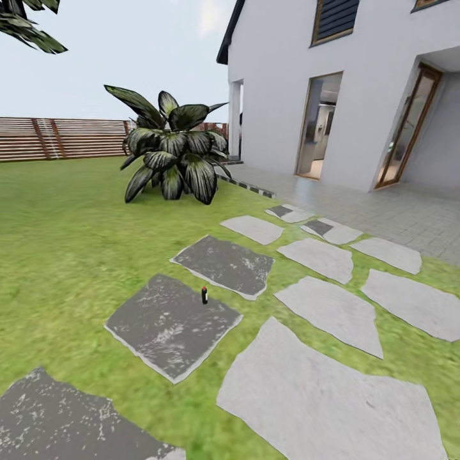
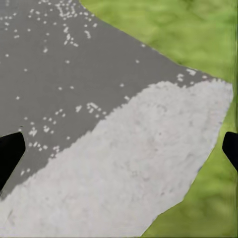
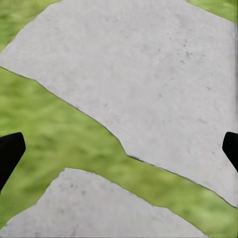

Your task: Pick up the pesticide atomizer in the garden and spray insectifuge to fully cover both potted plants in the garden.

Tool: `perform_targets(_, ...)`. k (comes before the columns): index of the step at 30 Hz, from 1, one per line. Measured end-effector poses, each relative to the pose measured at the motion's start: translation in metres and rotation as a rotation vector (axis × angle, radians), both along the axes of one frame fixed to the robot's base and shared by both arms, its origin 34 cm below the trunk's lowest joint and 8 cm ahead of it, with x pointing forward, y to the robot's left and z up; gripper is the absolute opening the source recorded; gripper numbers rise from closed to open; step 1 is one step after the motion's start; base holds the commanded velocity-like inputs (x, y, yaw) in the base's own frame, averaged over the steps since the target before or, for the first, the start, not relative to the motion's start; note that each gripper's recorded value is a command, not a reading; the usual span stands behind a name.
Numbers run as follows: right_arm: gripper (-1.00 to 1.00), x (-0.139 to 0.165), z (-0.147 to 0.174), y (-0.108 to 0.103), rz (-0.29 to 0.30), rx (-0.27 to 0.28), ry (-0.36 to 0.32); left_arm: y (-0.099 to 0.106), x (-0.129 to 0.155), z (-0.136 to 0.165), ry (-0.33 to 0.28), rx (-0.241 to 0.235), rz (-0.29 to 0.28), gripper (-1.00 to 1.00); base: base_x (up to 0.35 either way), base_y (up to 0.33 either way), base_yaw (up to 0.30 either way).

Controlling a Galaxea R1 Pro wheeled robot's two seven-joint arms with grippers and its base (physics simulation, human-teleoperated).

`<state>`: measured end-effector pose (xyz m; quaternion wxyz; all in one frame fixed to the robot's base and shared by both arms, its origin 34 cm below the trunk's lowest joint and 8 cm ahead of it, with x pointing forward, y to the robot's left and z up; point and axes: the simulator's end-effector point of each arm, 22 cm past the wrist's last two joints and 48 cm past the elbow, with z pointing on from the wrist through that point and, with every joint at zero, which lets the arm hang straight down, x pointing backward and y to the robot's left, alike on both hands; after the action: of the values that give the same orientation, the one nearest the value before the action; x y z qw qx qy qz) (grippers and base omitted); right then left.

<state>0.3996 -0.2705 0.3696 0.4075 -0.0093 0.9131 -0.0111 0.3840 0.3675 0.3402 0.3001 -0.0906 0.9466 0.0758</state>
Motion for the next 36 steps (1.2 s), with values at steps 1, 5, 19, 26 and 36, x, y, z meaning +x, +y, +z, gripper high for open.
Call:
perform_targets(1,1.0,0.0,0.0,0.0,0.0,0.0,0.0,0.0001,-0.0001,0.0,0.0,0.0,0.0,1.0,0.331,0.146,-0.298)
perform_targets(5,1.0,0.0,0.0,-0.0001,-0.001,0.0,0.0,0.0002,-0.0002,0.0,0.0,0.0,0.001,1.0,0.331,0.146,-0.298)
perform_targets(19,1.0,0.0,0.0001,-0.0018,-0.007,-0.001,0.0,0.0001,-0.0002,0.0,0.0,0.0,0.0,1.0,0.331,0.146,-0.281)
perform_targets(26,1.0,0.0003,0.0003,-0.0015,-0.005,-0.001,-0.002,0.0002,-0.0003,0.0,0.0,0.0,0.0,1.0,0.331,0.146,-0.039)
perform_targets(36,1.0,-0.0008,-0.0004,-0.0022,-0.004,-0.002,0.001,0.0006,-0.0003,0.0,0.0,0.001,0.0,1.0,0.332,0.111,-0.002)
